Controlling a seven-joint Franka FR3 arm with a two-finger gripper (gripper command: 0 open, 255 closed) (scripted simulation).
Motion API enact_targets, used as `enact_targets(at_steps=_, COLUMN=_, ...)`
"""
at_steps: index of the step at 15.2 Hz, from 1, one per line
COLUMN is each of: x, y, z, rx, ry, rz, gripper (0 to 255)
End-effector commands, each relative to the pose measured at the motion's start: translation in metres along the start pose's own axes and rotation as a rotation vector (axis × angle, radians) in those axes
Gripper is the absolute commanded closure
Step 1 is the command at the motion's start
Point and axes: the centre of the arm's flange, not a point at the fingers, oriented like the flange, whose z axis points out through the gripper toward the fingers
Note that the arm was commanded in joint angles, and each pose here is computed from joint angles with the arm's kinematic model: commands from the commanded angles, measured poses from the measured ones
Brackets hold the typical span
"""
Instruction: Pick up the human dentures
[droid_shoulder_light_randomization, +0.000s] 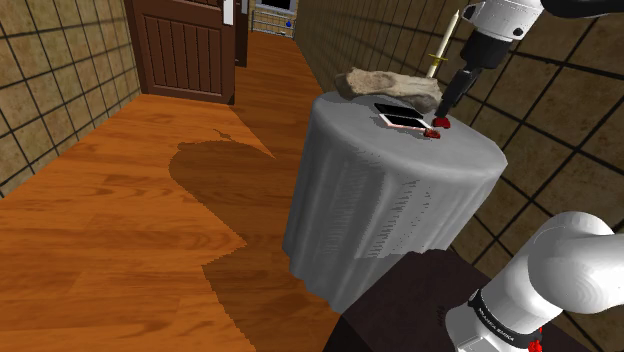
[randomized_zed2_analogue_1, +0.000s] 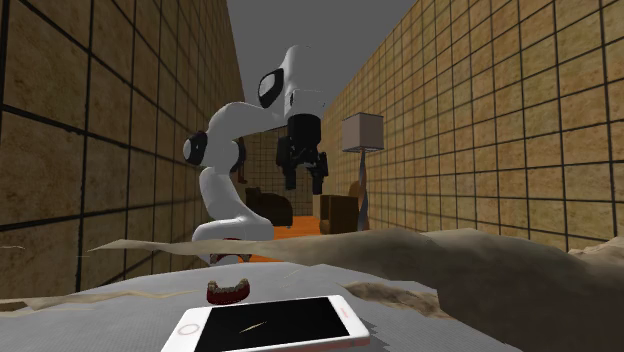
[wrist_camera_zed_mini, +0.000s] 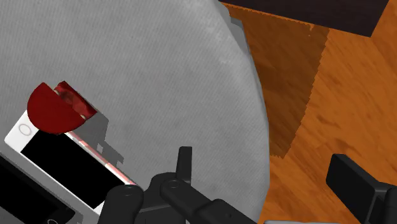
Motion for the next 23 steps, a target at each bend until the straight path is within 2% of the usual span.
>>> enact_targets(at_steps=1, x=0.000, y=0.000, z=0.000, rx=0.000, ry=0.000, rz=0.000, gripper=0)
enact_targets(at_steps=9, x=-0.004, y=0.104, z=0.039, rx=0.044, ry=-0.029, rz=-0.264, gripper=0)
enact_targets(at_steps=17, x=0.018, y=0.204, z=0.082, rx=0.088, ry=-0.058, rz=-0.528, gripper=0)
enact_targets(at_steps=23, x=0.018, y=0.208, z=0.112, rx=0.092, ry=-0.060, rz=-0.549, gripper=0)
